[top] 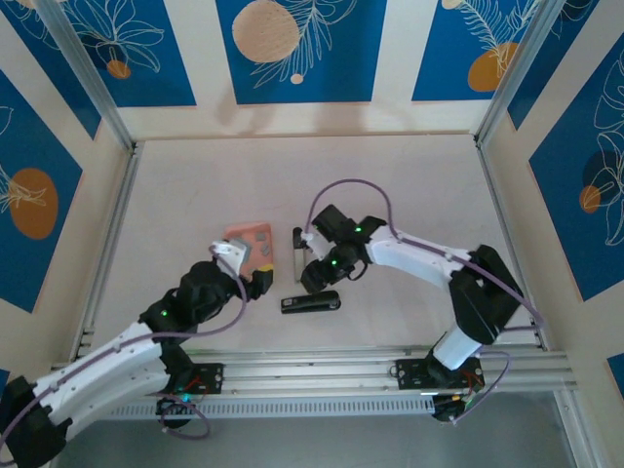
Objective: Load the staples into the stapler
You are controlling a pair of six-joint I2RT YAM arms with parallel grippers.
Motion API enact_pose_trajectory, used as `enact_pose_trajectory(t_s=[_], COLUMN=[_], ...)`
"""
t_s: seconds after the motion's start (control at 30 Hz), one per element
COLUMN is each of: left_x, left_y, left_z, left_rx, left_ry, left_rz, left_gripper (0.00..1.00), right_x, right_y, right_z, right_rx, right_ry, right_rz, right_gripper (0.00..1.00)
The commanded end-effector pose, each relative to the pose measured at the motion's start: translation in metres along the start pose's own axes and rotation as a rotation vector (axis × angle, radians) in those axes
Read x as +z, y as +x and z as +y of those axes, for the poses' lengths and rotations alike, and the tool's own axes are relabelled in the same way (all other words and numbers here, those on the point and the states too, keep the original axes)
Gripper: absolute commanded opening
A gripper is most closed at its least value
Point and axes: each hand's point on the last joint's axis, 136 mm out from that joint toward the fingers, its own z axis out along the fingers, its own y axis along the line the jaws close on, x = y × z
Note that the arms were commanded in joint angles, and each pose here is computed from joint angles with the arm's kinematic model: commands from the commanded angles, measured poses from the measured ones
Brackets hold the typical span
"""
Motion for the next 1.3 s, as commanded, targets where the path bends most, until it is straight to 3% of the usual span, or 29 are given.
enact_pose_trajectory(t_s=[0.0,0.2,0.4,0.73,0.97,1.1,1.27], left_x=[-0.011,-0.023,-0.025,-0.016,-0.009,-0.007,-0.006], left_y=[-0.001,0.007,0.011,0.015,0.01,0.006,0.004], left_z=[0.023,0.034,0.037,0.033,0.034,0.043,0.058], left_rx=[-0.092,-0.126,-0.124,-0.103,-0.108,-0.155,-0.222], left_ry=[-0.093,-0.127,-0.138,-0.122,-0.134,-0.173,-0.213], left_rz=[-0.059,-0.089,-0.089,-0.063,-0.069,-0.067,-0.067], left_gripper=[0.81,0.81,0.81,0.81,0.83,0.85,0.86], right_x=[0.012,0.039,0.054,0.036,-0.015,-0.04,-0.044], right_y=[0.016,0.023,0.027,0.026,-0.001,-0.025,-0.043], right_z=[0.0,0.006,0.004,0.008,0.002,-0.031,-0.083], right_rx=[-0.18,-0.346,-0.396,-0.342,-0.139,0.078,0.378], right_ry=[0.084,0.152,0.185,0.186,0.123,0.139,0.18], right_rz=[0.138,0.268,0.334,0.297,0.122,0.035,0.024], right_gripper=[0.58,0.6,0.58,0.2,0.13,0.13,0.15])
